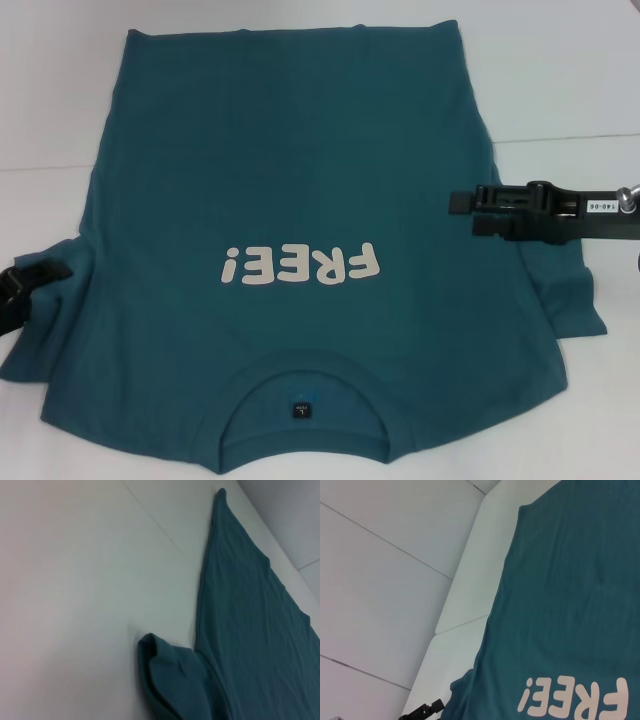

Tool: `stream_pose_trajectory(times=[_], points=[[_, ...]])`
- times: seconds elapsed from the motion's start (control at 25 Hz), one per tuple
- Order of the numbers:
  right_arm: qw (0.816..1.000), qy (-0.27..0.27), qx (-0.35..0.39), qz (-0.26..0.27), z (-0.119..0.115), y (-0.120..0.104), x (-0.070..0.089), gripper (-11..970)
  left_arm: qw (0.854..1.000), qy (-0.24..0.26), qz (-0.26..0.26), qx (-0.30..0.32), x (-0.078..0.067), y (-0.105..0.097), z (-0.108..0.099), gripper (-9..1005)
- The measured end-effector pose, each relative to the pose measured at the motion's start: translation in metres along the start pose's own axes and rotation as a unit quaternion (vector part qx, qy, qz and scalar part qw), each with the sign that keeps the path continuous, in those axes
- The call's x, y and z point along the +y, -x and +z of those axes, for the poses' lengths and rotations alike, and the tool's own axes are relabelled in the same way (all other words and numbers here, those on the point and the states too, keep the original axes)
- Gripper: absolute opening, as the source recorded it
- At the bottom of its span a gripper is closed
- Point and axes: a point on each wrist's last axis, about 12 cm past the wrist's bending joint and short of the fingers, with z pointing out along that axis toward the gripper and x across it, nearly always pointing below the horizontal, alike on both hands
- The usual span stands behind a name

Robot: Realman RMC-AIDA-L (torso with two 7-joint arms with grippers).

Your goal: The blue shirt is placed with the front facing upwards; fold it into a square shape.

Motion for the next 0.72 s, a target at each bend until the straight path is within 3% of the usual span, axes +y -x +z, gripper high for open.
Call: stream_pose_trajectory(times=[0.12,0.36,0.56,0.72], points=[[1.0,0.0,-0.001,0.002,-0.0019,-0.0011,-0.0008,823,1.0,0.007,-0.006,0.009,-0.0008,0.0018,0.0006,704],[1.0,0.001,-0.003,0.004,-0.0034,-0.0017,-0.0012,821,1.0,0.017,-0.001,0.023,-0.0041,0.0042,0.003,507],[1.0,0.002,-0.003,0.004,-0.0035,-0.0016,-0.0011,820,1.0,0.02,-0.001,0.021,-0.0028,0.0046,0.0022,274],[1.0,0.002,-0.003,0.004,-0.0034,-0.0015,-0.0009,819,1.0,0.021,-0.003,0.02,-0.0011,0.0046,0.0009,188]])
